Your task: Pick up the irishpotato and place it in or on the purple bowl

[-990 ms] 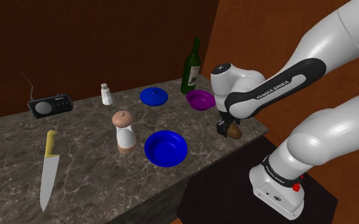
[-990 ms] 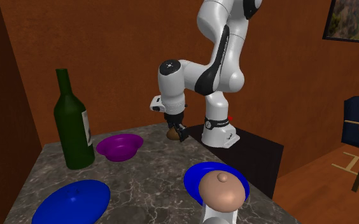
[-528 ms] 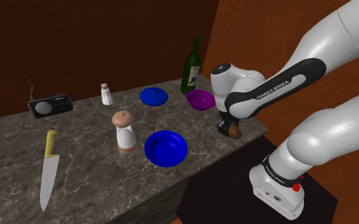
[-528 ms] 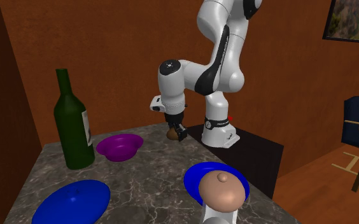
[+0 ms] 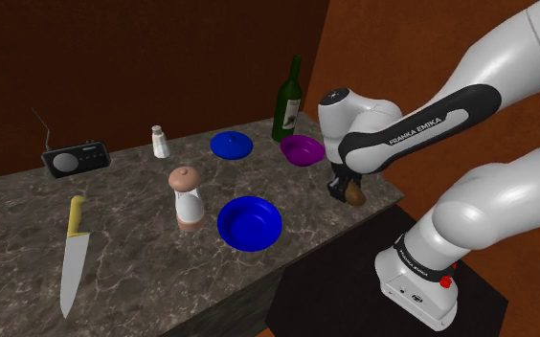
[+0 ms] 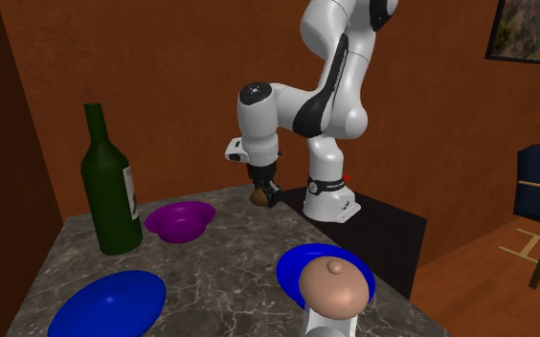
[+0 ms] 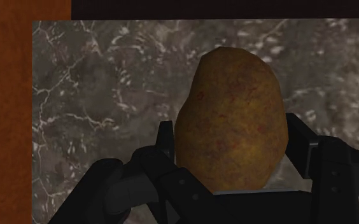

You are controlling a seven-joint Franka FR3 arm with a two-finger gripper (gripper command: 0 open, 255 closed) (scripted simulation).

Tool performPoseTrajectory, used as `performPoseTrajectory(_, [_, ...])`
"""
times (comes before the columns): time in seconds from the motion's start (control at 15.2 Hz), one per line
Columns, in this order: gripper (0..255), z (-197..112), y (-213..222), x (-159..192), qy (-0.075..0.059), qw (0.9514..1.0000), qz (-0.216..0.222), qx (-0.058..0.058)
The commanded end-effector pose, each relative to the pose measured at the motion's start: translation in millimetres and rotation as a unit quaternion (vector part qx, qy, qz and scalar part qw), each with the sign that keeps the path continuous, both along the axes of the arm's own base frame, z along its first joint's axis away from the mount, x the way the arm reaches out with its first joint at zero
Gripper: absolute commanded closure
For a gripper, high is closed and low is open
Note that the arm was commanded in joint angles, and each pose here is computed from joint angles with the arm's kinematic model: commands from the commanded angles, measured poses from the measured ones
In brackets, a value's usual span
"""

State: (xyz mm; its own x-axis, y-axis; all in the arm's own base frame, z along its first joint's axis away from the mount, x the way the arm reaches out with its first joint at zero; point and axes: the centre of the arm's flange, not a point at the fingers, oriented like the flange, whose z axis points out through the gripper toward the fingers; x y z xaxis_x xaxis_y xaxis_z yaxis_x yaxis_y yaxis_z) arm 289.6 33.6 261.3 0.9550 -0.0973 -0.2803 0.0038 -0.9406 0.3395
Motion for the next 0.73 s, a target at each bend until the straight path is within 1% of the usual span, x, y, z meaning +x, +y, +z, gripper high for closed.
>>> performPoseTrajectory(0.0, [255, 10, -1, -1, 0.000, 1.0000, 0.000, 0.000])
performPoseTrajectory(0.66, [255, 63, -1, -1, 0.000, 1.0000, 0.000, 0.000])
